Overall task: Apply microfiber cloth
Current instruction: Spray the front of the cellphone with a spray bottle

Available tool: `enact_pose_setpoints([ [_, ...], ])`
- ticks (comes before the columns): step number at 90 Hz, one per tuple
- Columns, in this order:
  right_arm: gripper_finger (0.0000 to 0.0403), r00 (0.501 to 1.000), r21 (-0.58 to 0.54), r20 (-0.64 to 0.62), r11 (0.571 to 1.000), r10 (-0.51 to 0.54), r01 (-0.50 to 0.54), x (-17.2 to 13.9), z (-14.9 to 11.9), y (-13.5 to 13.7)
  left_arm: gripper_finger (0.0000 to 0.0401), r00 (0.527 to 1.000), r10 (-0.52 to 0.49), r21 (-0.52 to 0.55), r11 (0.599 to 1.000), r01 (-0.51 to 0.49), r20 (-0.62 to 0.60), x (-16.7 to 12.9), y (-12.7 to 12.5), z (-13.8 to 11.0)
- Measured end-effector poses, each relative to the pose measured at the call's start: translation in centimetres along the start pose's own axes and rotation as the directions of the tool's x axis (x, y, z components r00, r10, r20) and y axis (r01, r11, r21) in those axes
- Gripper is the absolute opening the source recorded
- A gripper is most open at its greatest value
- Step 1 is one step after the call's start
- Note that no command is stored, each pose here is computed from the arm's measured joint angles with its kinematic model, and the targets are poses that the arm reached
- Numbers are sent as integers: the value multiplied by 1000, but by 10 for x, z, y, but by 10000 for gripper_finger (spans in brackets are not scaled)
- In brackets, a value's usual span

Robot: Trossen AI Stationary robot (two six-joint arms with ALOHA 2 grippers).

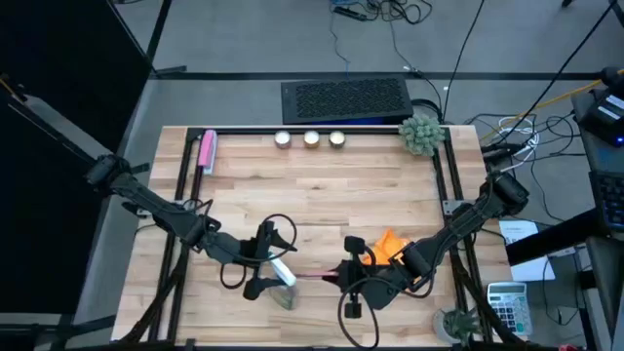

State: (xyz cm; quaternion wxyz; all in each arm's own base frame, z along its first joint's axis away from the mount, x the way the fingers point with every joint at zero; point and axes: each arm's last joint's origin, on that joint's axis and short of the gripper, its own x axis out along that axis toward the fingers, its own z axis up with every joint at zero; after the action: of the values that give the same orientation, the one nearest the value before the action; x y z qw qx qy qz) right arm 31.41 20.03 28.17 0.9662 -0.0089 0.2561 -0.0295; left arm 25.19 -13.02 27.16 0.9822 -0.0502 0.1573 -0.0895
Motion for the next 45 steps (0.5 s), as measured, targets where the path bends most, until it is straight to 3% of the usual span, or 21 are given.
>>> enact_pose_setpoints([
  [31,9,1000,-24,0,999,-25,25,-2,0,-1,386,992,33,67,997,-42,122,-4,1,13],
  [45,9,999,-43,-36,998,-37,36,-2,-4,-2,386,995,22,99,995,-32,95,-4,1,11],
])
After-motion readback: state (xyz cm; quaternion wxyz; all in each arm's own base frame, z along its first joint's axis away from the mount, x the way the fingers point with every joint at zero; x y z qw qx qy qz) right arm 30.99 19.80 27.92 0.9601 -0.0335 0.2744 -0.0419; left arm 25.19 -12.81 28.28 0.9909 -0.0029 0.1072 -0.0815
